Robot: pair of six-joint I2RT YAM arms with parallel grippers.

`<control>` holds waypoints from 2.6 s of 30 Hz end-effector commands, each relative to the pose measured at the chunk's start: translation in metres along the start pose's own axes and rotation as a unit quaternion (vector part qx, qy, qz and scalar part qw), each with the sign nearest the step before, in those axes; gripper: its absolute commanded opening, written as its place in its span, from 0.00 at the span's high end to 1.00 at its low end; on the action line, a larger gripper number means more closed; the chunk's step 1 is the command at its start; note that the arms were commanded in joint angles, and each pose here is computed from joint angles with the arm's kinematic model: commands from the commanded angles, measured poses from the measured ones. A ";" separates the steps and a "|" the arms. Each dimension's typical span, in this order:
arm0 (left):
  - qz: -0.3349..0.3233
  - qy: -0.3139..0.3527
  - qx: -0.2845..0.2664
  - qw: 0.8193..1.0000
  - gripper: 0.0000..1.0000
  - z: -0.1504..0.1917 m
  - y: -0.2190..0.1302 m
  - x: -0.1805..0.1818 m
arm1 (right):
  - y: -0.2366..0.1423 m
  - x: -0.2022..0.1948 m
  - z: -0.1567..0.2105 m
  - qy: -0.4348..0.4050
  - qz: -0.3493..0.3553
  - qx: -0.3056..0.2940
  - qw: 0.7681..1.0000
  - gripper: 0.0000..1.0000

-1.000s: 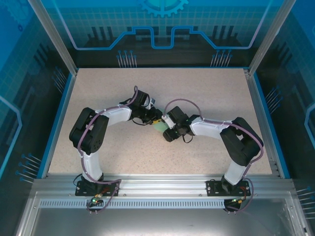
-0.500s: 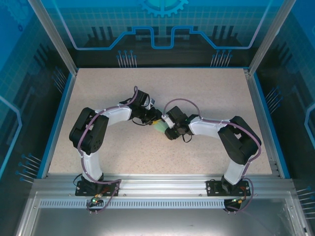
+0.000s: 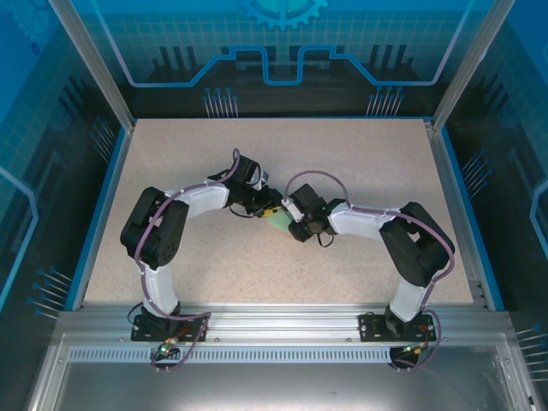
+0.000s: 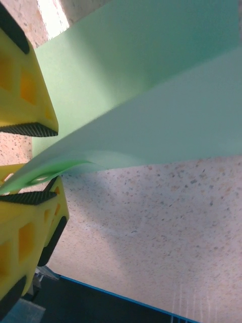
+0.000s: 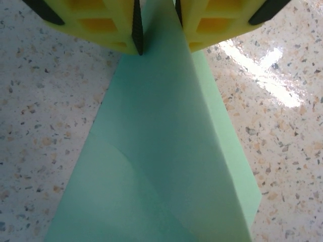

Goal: Fold a paper plane with a square sheet of paper (fold left side to right side)
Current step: Fourth fold the wing at the center of the table.

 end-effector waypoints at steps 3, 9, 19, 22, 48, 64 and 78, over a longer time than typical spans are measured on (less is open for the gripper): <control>0.016 0.011 -0.022 1.000 0.50 -0.005 -0.025 -0.011 | 0.003 0.003 -0.004 -0.008 -0.012 -0.005 1.000 0.80; 0.034 0.017 -0.050 0.998 0.34 -0.009 -0.056 -0.009 | 0.006 0.006 0.000 -0.004 -0.028 -0.001 1.000 0.83; 0.046 -0.003 -0.066 0.997 0.34 -0.002 -0.078 0.014 | 0.008 0.009 0.006 0.025 -0.067 -0.009 0.997 0.84; 0.056 -0.009 -0.047 0.997 0.40 0.007 -0.068 0.020 | 0.010 0.010 0.007 0.042 -0.085 -0.012 0.995 0.84; 0.006 -0.005 0.034 0.999 0.70 0.010 0.029 0.013 | 0.017 0.000 0.024 0.097 -0.108 -0.014 0.989 0.84; 0.004 -0.007 0.035 0.999 0.69 0.013 0.033 0.019 | -0.028 -0.019 0.000 0.188 -0.236 -0.107 0.947 0.60; 0.003 -0.006 0.034 0.999 0.68 0.013 0.032 0.019 | -0.009 -0.011 -0.006 0.175 -0.253 -0.076 0.948 0.59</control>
Point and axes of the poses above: each hand's point on the last joint's axis, 136 mm out from that joint toward the fingers, its own y axis out along the fingers, its own x axis along the line the jaws close on, z = x × y, the point moved 3 cm from there along -y, back along the fingers, and after that the axes turned 12 degrees about -y, right-handed, at the moved point
